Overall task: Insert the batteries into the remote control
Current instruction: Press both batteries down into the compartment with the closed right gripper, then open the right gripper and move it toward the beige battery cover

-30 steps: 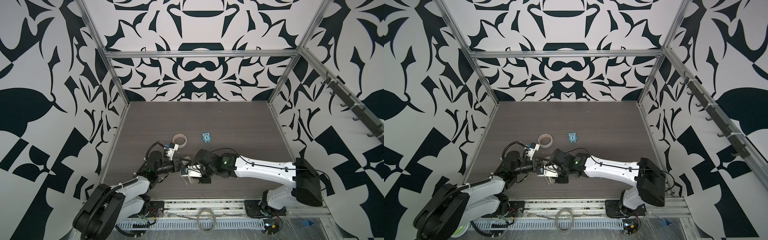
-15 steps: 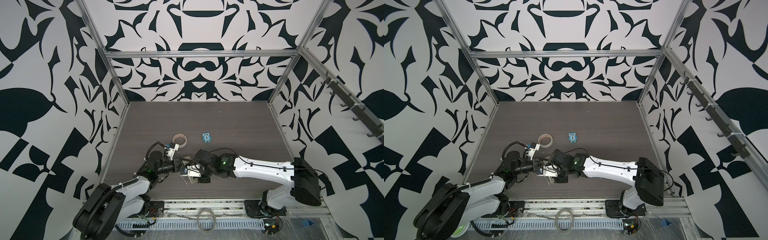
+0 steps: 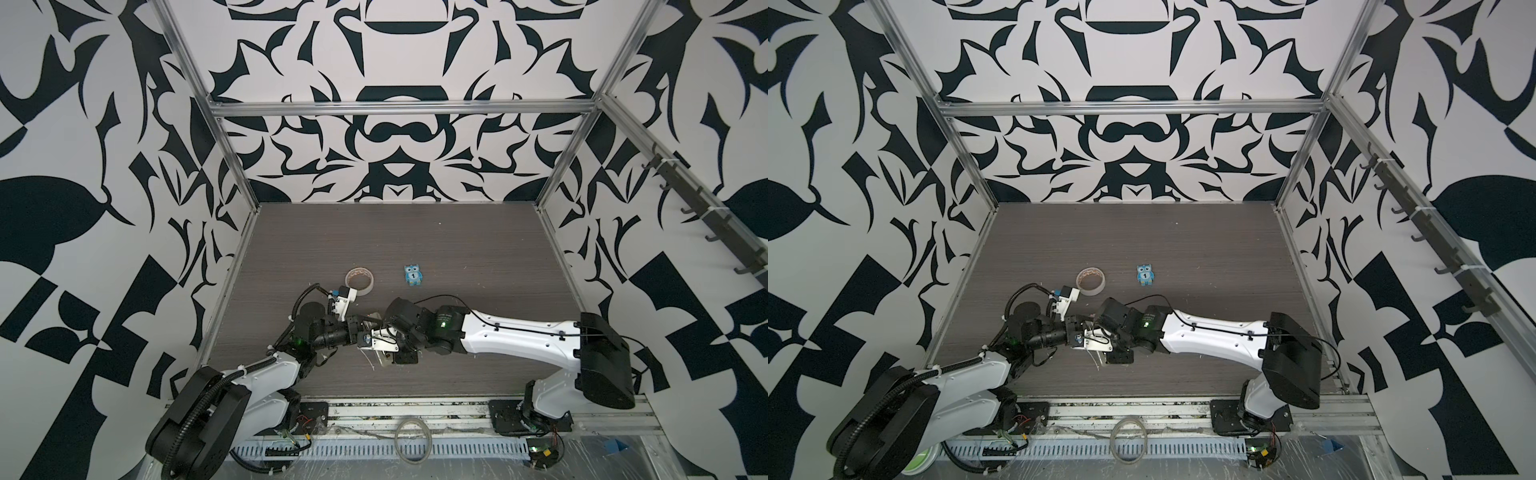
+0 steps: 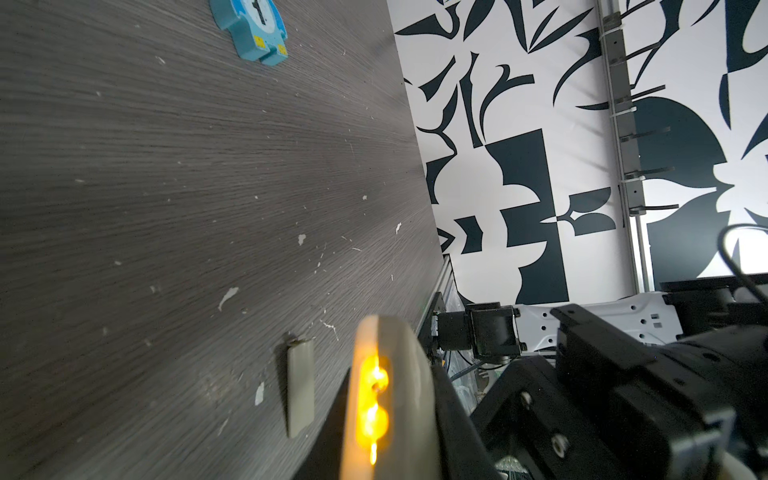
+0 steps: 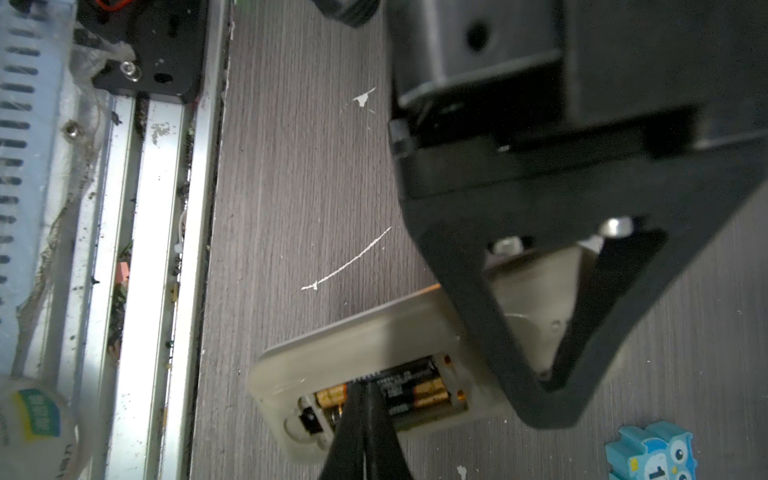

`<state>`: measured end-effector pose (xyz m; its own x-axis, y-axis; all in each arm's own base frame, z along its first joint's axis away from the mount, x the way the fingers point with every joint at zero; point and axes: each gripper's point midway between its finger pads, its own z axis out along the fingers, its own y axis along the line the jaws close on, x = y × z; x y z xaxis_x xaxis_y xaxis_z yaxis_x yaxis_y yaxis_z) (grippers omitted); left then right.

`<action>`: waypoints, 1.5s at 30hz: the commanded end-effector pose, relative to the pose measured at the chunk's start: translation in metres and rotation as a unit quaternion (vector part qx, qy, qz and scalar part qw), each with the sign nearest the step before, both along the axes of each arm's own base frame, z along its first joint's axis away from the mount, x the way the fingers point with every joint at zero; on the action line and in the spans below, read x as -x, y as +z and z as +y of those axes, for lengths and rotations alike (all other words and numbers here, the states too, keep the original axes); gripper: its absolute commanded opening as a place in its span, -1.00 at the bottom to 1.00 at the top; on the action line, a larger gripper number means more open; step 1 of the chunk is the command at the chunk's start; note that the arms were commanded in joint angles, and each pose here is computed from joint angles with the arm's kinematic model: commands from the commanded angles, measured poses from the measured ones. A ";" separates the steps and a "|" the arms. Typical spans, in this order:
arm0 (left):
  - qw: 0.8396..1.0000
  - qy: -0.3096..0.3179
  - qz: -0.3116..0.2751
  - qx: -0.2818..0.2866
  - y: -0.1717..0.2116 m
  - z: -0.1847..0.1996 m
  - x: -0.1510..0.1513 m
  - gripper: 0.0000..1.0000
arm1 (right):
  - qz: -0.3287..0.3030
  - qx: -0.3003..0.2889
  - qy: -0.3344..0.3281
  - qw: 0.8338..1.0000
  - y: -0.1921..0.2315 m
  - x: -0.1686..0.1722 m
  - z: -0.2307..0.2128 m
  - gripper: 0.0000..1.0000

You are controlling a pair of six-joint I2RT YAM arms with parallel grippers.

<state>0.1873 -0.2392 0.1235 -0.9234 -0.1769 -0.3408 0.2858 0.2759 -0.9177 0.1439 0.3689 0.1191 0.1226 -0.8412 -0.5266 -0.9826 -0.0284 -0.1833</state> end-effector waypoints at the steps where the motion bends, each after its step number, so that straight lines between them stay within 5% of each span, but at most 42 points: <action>1: 0.996 -0.055 -0.040 0.054 0.037 -0.011 0.014 -1.00 | -0.022 0.003 -0.028 0.999 -0.001 -0.017 0.005 -0.85; 16: 0.999 -0.033 -0.032 0.028 0.024 -0.007 0.010 -1.00 | -0.011 -0.094 -0.024 0.995 0.059 0.003 -0.006 -0.68; 27: 0.999 -0.026 -0.032 0.026 0.024 -0.005 0.010 -1.00 | -0.032 -0.075 -0.073 0.994 0.057 -0.010 -0.020 -0.75; 32: 0.999 -0.002 -0.032 0.013 0.019 -0.001 0.005 -1.00 | -0.032 -0.077 -0.128 0.988 0.059 -0.020 -0.027 -0.59; 41: 0.998 0.053 -0.032 -0.027 0.002 0.015 -0.007 -1.00 | 0.011 -0.056 -0.204 0.977 0.050 -0.019 -0.047 0.13; 45: 0.995 0.083 -0.030 -0.038 -0.006 0.027 -0.013 -1.00 | 0.027 -0.052 -0.241 0.969 0.044 -0.022 -0.059 0.25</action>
<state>0.1962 -0.2227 0.1294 -0.8761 -0.2649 -0.4029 0.3045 0.3438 -0.8883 0.1623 0.3224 0.1570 -0.2151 -0.7759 -0.5931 -0.9204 0.3641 -0.1426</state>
